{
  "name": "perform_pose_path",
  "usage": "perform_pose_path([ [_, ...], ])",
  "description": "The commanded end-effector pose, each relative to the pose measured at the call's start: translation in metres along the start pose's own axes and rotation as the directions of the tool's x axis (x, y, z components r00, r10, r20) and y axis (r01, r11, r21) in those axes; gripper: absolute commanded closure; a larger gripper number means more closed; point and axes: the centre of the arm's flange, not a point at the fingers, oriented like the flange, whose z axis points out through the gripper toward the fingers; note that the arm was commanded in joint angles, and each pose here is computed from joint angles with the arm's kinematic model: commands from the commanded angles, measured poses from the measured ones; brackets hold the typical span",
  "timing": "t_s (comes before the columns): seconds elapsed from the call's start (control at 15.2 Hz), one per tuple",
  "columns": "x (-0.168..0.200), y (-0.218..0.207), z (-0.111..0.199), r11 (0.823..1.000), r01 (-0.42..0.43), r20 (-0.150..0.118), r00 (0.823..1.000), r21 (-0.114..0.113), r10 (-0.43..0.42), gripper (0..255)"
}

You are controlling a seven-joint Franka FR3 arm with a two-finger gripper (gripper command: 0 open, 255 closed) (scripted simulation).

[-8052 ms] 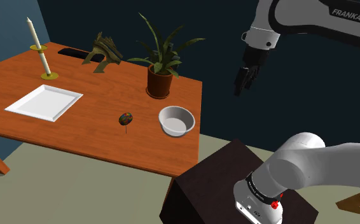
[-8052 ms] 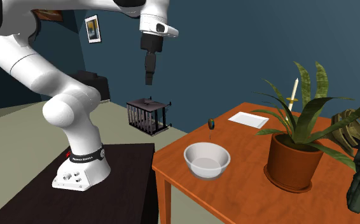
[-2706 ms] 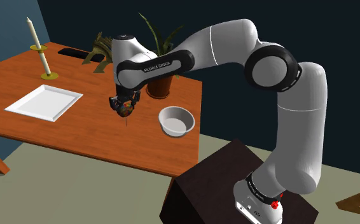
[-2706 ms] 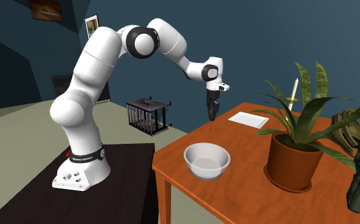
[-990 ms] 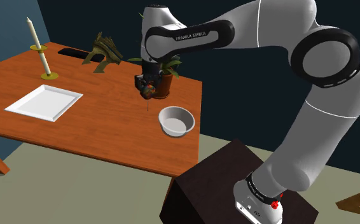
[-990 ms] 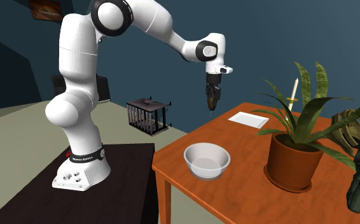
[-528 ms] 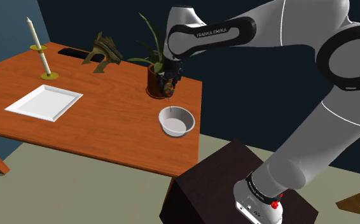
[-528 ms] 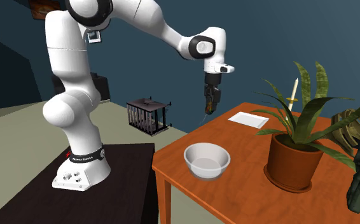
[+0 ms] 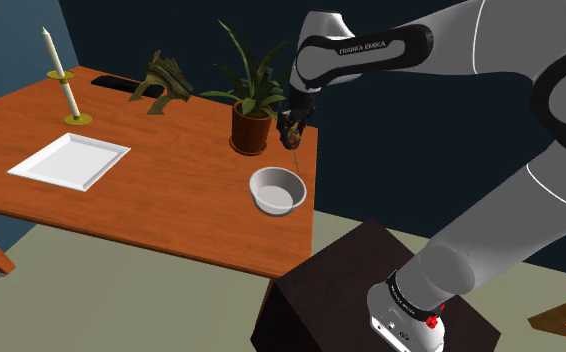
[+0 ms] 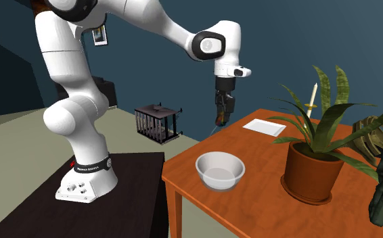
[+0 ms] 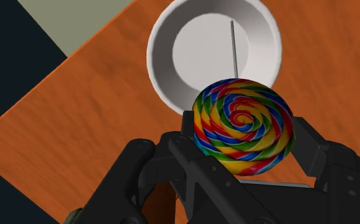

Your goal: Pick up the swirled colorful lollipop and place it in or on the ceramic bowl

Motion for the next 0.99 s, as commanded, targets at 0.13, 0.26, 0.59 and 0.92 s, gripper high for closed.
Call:
perform_pose_path([
  [0.13,-0.002,0.005,0.021,1.0,0.001,0.0,1.0,0.0,-0.001,255],
  [0.26,-0.002,0.005,0.032,1.0,0.001,0.0,1.0,0.0,-0.001,255],
  [0.59,-0.002,0.004,0.058,1.0,0.001,0.0,1.0,0.0,-0.001,255],
  [0.92,-0.002,0.004,0.084,1.0,0.001,0.0,1.0,0.0,-0.001,255],
])
